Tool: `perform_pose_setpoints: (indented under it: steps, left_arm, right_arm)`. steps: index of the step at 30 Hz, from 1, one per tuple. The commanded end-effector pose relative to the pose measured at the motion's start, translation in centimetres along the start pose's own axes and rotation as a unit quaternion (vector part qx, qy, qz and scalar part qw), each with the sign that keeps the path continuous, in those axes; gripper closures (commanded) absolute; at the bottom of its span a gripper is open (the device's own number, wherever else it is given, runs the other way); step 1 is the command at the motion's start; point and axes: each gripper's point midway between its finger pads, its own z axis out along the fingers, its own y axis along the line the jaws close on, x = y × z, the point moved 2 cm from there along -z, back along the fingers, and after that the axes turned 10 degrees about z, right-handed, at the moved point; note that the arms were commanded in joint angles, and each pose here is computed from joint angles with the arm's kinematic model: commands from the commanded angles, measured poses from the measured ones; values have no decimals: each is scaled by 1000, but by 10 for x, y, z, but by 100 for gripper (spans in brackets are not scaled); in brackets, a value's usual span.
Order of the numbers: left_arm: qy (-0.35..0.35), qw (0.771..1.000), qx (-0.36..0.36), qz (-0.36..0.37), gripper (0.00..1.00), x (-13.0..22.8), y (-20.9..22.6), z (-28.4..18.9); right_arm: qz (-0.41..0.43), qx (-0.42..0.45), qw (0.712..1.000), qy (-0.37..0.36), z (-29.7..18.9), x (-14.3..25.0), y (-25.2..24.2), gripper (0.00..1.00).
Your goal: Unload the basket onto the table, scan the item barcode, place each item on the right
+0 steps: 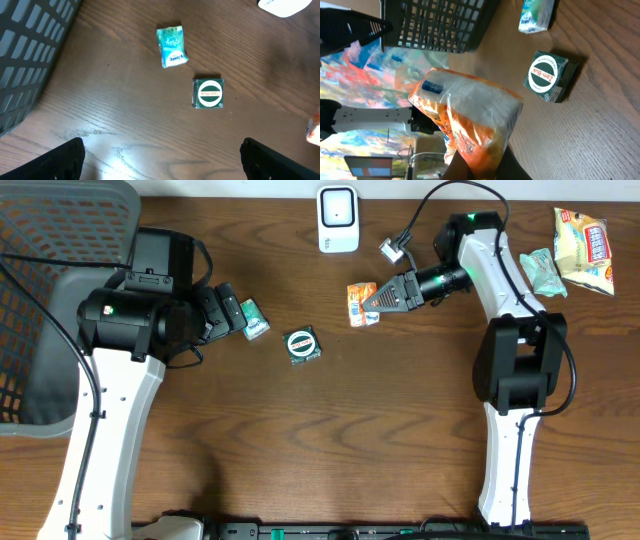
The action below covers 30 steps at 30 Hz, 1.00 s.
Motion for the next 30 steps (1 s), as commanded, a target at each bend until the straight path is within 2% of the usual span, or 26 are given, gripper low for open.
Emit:
perform_pose_setpoints:
  steps: [1, 30]
  left_arm:
    - [-6, 1000, -3, 2, 2, -2, 2, -4]
    - [-6, 1000, -3, 2, 2, -2, 2, -4]
  right_arm:
    - [-22, 1, 1000, 5, 5, -2, 6, 99]
    - [-32, 17, 999, 16, 7, 0, 1, 99]
